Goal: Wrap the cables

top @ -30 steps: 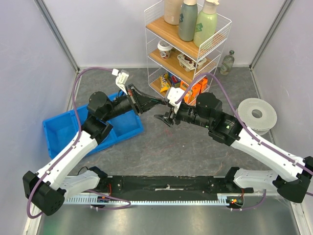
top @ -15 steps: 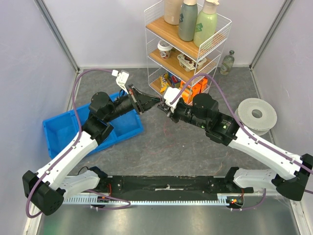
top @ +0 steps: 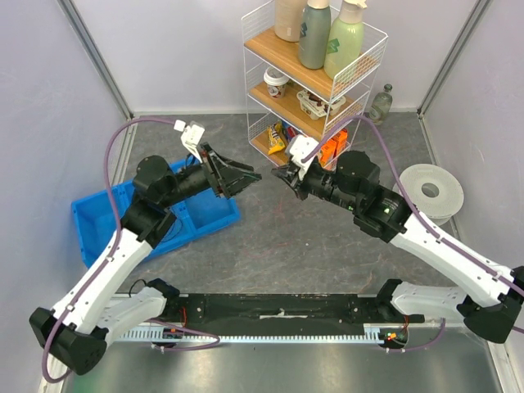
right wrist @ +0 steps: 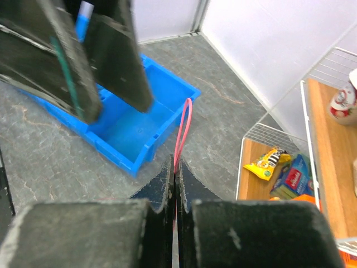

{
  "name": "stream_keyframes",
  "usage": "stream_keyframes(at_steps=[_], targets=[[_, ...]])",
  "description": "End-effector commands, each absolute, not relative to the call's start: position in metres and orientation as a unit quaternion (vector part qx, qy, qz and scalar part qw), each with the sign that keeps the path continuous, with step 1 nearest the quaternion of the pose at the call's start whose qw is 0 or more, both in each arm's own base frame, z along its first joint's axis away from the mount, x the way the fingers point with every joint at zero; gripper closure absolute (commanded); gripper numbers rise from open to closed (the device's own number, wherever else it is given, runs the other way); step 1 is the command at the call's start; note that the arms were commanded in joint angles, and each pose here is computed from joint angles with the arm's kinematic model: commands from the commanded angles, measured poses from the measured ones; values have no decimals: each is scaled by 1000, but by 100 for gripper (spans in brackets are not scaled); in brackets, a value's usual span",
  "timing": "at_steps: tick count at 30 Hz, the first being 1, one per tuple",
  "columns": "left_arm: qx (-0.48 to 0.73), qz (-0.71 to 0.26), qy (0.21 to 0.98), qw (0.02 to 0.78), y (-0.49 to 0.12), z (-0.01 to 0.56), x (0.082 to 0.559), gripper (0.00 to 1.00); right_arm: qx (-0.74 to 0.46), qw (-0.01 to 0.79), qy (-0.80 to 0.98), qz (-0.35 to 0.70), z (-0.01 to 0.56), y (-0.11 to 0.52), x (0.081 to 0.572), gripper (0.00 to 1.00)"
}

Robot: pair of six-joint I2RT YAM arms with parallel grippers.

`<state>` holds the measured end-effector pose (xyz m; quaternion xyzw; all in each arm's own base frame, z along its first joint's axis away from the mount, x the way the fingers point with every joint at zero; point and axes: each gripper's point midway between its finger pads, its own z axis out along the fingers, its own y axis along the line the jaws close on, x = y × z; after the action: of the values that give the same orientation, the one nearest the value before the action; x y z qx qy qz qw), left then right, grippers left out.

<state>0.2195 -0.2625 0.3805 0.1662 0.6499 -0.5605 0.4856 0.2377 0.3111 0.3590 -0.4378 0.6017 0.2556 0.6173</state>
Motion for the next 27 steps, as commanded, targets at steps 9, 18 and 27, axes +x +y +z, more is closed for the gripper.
stream_keyframes(at_steps=[9,18,27], targets=[[200,-575,609,508,-265,413,218,40,-409,618,598,305,369,313,236,100],[178,-601,603,493,-288,417,220,38,-420,601,600,318,363,323,232,100],[153,-597,627,477,-293,404,231,98,-416,611,600,305,367,311,229,100]])
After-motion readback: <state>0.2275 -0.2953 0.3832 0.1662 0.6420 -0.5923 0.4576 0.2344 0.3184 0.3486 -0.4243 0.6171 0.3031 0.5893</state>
